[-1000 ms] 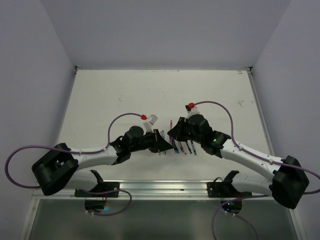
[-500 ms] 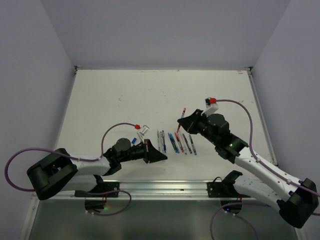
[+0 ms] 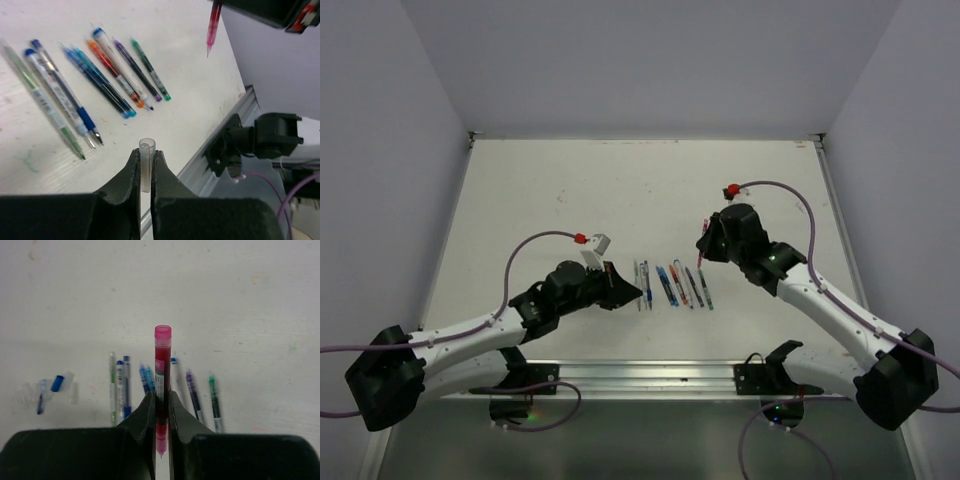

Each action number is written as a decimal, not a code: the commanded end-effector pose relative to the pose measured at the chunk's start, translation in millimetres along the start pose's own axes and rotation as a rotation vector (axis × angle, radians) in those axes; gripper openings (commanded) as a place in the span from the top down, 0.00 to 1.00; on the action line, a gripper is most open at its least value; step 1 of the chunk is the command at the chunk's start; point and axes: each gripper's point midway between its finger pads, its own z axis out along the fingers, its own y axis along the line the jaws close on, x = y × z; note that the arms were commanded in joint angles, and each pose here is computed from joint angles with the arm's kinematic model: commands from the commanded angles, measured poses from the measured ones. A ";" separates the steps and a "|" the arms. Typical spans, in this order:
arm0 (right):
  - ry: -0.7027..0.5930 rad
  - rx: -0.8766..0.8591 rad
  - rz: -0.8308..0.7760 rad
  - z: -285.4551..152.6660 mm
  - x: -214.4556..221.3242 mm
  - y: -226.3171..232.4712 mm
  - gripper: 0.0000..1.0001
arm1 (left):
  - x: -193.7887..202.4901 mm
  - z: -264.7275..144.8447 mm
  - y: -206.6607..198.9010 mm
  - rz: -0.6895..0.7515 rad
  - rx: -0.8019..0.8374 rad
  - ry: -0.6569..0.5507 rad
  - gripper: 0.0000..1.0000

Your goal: Open the pen caps

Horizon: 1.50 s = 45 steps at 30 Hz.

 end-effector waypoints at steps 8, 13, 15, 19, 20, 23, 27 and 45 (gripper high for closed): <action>0.369 0.288 -0.294 20.8 50.5 -68.6 1.00 | -42.4 -45.9 48.1 0.135 -0.370 -0.154 1.00; 0.404 0.361 -0.342 23.2 57.8 -88.6 1.00 | -36.7 -45.3 55.3 0.134 -0.392 -0.134 1.00; 0.429 0.368 -0.351 26.4 64.0 -91.7 1.00 | -33.0 -42.9 59.2 0.131 -0.399 -0.122 1.00; 0.470 0.369 -0.352 34.4 79.7 -98.8 1.00 | -31.2 -39.3 59.6 0.128 -0.391 -0.117 1.00; 0.470 0.372 -0.351 37.4 81.6 -99.9 1.00 | -31.0 -38.6 60.1 0.130 -0.393 -0.115 1.00; 0.493 0.376 -0.347 45.3 93.7 -104.8 1.00 | -31.0 -38.2 60.3 0.133 -0.396 -0.112 1.00; 0.522 0.389 -0.335 53.3 107.9 -111.8 1.00 | -32.1 -39.4 61.3 0.137 -0.401 -0.116 1.00; 0.531 0.395 -0.308 57.4 118.7 -115.8 0.59 | -34.3 -28.9 87.1 0.126 -0.515 -0.115 1.00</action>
